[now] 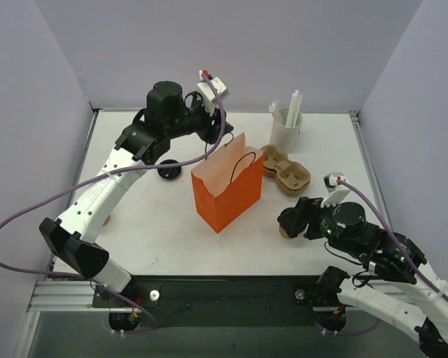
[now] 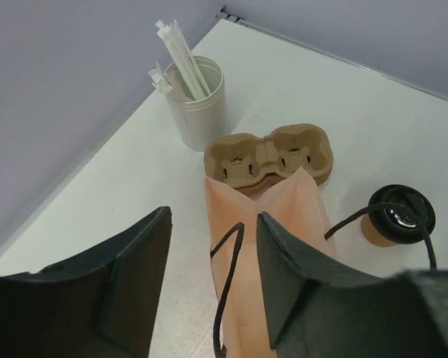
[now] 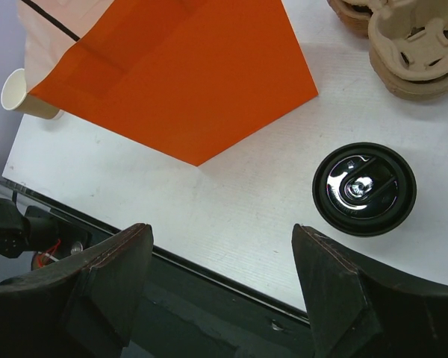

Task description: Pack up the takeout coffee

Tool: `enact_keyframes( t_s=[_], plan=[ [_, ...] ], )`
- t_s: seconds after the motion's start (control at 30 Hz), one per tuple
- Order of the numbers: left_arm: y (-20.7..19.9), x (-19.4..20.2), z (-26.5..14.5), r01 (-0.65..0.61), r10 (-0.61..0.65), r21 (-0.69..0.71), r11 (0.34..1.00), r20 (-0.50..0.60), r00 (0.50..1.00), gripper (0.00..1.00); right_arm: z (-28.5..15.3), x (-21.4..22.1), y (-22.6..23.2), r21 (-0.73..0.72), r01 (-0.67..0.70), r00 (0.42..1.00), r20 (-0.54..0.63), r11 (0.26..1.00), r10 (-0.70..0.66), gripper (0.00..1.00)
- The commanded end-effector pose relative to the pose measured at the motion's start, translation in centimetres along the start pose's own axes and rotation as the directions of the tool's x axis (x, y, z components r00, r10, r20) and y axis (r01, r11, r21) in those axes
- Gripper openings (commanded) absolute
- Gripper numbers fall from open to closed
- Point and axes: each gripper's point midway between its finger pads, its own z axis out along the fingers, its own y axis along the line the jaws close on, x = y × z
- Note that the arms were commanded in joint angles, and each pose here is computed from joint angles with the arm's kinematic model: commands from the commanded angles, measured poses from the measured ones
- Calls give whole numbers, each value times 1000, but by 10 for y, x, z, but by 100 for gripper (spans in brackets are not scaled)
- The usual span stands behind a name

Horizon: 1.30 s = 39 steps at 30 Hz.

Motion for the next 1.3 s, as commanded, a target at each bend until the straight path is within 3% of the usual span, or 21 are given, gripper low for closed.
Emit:
enact_keyframes(
  t_s=[0.0, 0.27, 0.3, 0.37, 0.47, 0.6, 0.67, 0.7, 0.9, 0.93, 0.97, 1.03, 1.27],
  plan=[
    [-4, 3, 10, -18, 20, 54, 998, -27, 999, 54, -5, 0, -1, -3, 35, 999, -9, 999, -35, 76],
    [-11, 29, -9, -10, 10, 4, 1000, -66, 998, 50, -4, -3, -3, 12, 47, 999, -1, 999, -47, 77],
    [-10, 29, -11, -7, 7, -4, 1000, -65, 998, 44, -4, -5, -3, 18, 44, 999, 4, 999, -44, 77],
    [-9, 30, -16, 5, -7, -28, 1000, -76, 997, 16, -2, -6, -5, 38, 30, 999, 10, 999, -31, 77],
    [-2, 36, -26, 65, -76, -114, 991, -95, 993, 0, 3, -12, -5, 61, 6, 1000, 26, 998, -8, 76],
    [4, 48, -51, 228, -263, -332, 915, -65, 963, 0, 10, -31, 4, 70, -11, 997, 76, 997, 5, 76],
    [13, 47, -78, 286, -320, -461, 840, 5, 947, 0, 20, -36, 10, 76, -8, 997, 76, 997, 2, 76],
    [10, 64, -81, 374, -413, -495, 784, 34, 910, 0, 23, -38, 14, 71, -6, 997, 73, 997, 1, 76],
    [-19, 76, -113, 653, -606, -430, 624, 261, 751, 0, 42, -49, 62, -74, -71, 997, 30, 995, 74, 75],
    [-26, 89, -117, 676, -627, -415, 609, 270, 731, 0, 48, -51, 73, -108, -81, 996, 31, 991, 85, 74],
    [-29, 80, -116, 725, -650, -361, 587, 324, 688, 0, 49, -50, 81, -135, -84, 996, 19, 987, 88, 74],
    [-35, 79, -118, 757, -663, -305, 578, 365, 653, 0, 56, -49, 98, -165, -72, 997, 2, 984, 73, 74],
    [-41, 71, -125, 768, -664, -278, 577, 388, 640, 0, 68, -51, 135, -137, 33, 999, 39, 990, -28, 75]
  ],
)
